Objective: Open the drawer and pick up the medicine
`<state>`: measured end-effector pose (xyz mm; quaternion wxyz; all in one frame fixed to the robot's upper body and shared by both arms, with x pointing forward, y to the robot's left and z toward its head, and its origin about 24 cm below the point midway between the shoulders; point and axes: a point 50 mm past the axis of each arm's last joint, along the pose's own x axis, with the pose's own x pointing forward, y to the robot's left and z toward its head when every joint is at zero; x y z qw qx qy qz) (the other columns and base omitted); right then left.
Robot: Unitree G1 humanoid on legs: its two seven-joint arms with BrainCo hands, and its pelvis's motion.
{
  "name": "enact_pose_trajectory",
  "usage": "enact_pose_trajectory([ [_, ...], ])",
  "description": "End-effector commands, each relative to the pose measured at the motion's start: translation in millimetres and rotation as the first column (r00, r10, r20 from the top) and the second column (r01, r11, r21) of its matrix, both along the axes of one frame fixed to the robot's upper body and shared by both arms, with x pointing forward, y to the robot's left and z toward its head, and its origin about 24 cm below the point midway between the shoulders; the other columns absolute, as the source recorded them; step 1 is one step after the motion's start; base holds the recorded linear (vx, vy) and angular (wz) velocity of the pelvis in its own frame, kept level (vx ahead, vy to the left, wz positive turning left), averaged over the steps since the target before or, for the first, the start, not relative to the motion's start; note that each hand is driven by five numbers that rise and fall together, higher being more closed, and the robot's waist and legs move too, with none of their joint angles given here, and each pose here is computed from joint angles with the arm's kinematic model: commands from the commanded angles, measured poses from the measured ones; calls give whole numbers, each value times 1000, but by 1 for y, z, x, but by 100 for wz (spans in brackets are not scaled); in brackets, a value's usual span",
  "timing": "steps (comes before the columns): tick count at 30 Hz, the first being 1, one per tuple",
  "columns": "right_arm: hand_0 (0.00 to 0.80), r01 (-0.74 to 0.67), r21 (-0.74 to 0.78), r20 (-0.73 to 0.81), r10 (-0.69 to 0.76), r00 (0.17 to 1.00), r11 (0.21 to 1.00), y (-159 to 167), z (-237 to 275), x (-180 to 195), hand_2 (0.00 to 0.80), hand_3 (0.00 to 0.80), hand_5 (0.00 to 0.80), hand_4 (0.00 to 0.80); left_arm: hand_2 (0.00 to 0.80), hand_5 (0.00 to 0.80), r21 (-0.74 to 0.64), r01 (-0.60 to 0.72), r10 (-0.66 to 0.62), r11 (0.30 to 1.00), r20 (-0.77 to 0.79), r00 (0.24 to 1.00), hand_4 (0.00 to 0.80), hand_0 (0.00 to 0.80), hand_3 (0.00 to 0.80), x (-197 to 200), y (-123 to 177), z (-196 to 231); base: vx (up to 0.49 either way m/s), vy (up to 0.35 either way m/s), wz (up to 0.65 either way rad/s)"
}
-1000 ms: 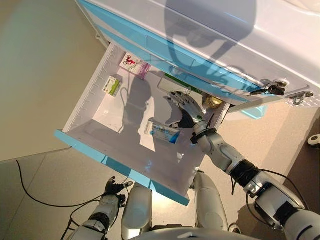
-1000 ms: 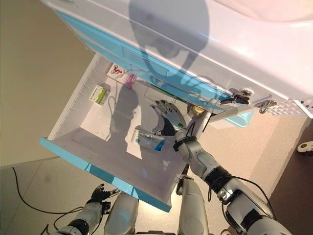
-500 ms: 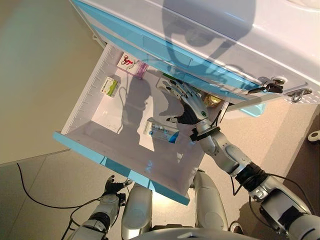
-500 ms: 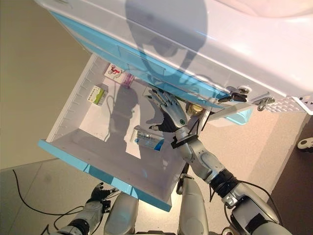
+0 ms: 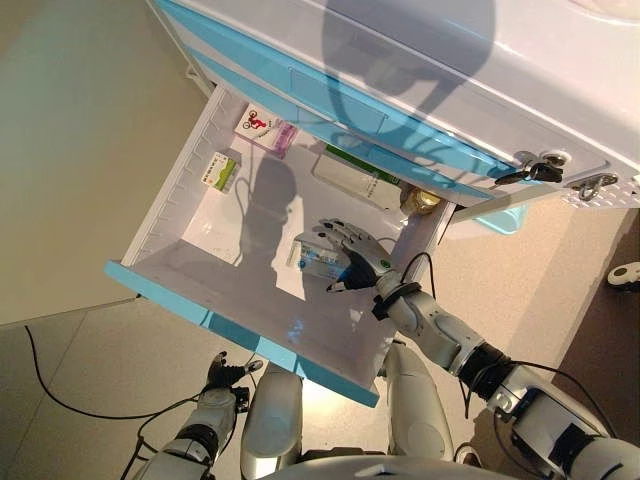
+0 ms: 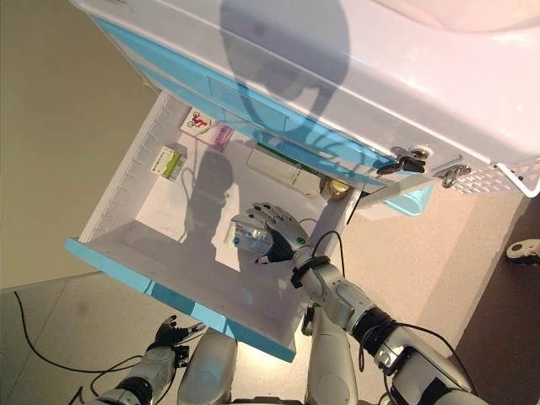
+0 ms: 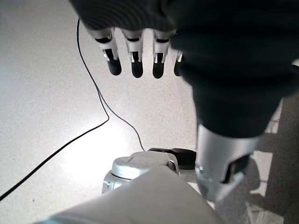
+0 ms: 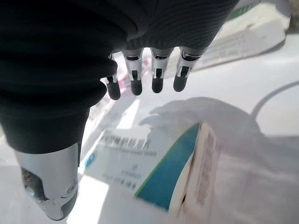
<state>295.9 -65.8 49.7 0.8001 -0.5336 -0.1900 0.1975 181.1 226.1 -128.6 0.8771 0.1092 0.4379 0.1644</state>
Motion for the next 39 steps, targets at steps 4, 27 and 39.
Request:
enact_pose_trajectory([
  [4, 0, -19, -69, -41, 16, 999, 997, 12, -19, -3, 0, 0, 0, 0, 0, 0, -14, -27, 27, 1000, -54, 998, 0, 0, 0, -12, -1, -8, 0, 0, 0],
  [27, 0, 110, -259, -11, -117, 993, 960, 10, -46, 14, 0, 0, 0, 0, 0, 0, -37, 25, -27, 999, -45, 999, 0, 0, 0, -11, -14, -10, 0, 0, 0],
  [39, 800, 150, -323, 1, -158, 987, 934, 6, -50, 21, 800, 800, 800, 800, 0, 0, -46, 40, -42, 998, -40, 998, 0, 0, 0, -10, -19, -10, 0, 0, 0],
])
